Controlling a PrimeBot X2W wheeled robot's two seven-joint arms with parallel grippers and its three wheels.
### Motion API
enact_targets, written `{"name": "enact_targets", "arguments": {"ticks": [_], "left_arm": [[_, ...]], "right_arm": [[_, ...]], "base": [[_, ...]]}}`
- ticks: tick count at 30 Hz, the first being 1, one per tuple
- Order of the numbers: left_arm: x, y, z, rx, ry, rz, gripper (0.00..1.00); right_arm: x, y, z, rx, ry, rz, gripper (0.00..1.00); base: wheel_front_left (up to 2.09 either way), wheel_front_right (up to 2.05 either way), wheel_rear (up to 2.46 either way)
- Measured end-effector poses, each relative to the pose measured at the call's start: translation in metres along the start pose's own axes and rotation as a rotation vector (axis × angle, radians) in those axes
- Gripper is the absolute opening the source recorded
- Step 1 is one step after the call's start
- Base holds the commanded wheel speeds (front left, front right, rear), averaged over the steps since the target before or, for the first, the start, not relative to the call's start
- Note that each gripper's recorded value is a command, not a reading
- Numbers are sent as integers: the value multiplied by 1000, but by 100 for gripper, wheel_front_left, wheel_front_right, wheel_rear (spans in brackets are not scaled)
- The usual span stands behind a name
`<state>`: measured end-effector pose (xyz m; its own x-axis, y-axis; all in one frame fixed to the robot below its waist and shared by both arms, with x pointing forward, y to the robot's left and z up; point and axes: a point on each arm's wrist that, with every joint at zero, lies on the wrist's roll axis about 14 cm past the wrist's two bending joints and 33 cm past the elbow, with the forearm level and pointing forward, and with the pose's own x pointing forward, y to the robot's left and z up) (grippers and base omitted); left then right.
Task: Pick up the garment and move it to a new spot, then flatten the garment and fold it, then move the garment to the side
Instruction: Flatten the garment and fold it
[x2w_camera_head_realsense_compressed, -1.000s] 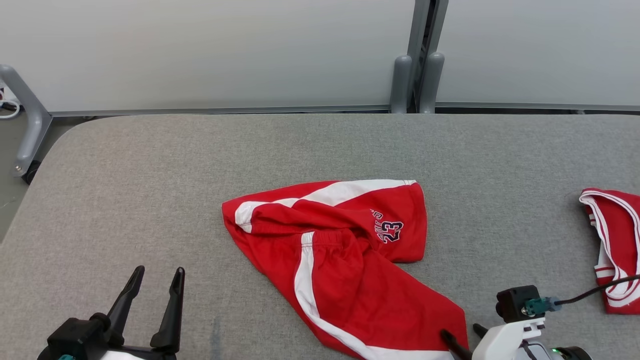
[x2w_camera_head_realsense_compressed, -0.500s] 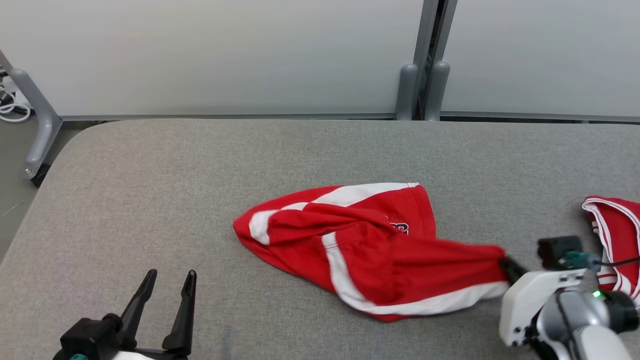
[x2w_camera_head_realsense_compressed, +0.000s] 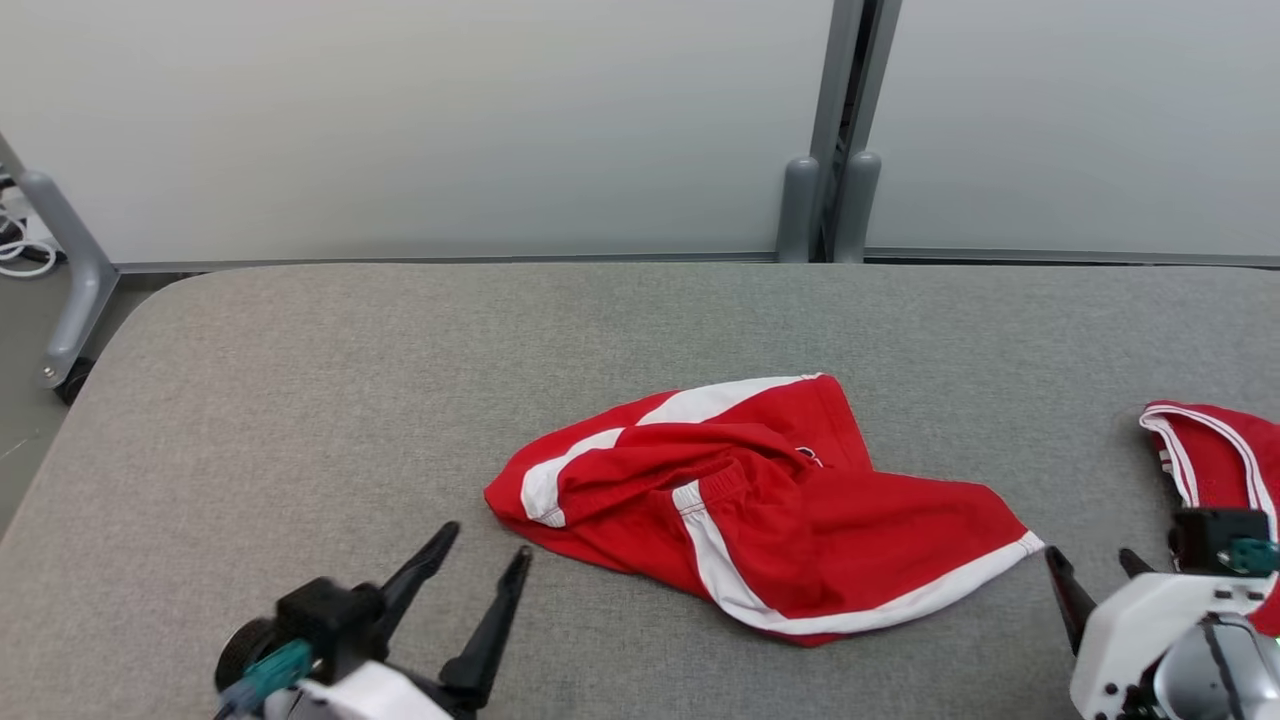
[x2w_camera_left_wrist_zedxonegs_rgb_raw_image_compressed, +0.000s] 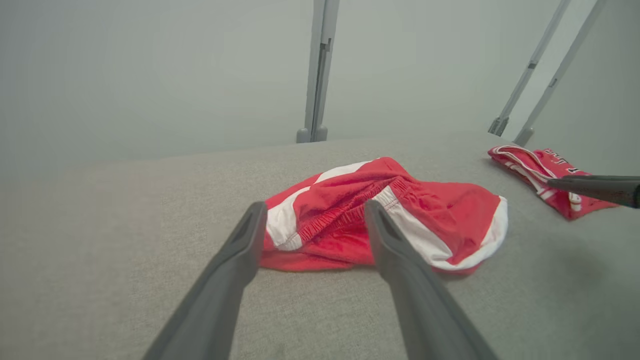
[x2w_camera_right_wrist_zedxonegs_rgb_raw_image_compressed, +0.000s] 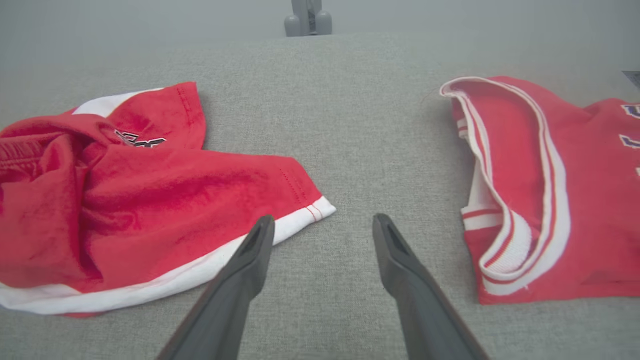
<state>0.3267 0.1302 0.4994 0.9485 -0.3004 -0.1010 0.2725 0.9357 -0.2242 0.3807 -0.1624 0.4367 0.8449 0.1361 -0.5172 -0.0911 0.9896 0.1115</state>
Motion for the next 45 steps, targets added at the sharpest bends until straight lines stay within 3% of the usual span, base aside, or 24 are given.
{"name": "enact_targets", "arguments": {"ticks": [5, 15, 27, 32, 34, 40, 42, 44, 45], "left_arm": [[28, -20, -12, 103, 101, -153, 100], [87, -49, -52, 240, 302, -363, 100], [107, -82, -89, 143, 466, -489, 100], [103, -82, -89, 166, 505, -533, 80], [102, -82, -88, 170, 511, -544, 49], [99, -82, -86, 168, 526, -561, 20], [99, -82, -86, 168, 530, -566, 16], [98, -82, -88, 173, 537, -571, 0], [98, -82, -87, 175, 534, -572, 0]], "right_arm": [[-16, -21, -7, 41, -11, -54, 100], [-26, -28, -16, 110, -18, -61, 100], [-33, -49, -30, 158, -14, -127, 100], [-33, -52, -31, 165, -17, -136, 100], [-32, -52, -30, 165, -20, -134, 100], [-31, -49, -30, 166, -20, -126, 100], [-29, -49, -29, 166, -23, -122, 100], [-28, -48, -29, 166, -23, -119, 100], [-28, -48, -28, 166, -26, -119, 100]], "base": [[0, 0, 0], [0, 0, 0], [0, 0, 0], [0, 0, 0], [0, 0, 0], [0, 0, 0], [0, 0, 0], [0, 0, 0], [0, 0, 0]]}}
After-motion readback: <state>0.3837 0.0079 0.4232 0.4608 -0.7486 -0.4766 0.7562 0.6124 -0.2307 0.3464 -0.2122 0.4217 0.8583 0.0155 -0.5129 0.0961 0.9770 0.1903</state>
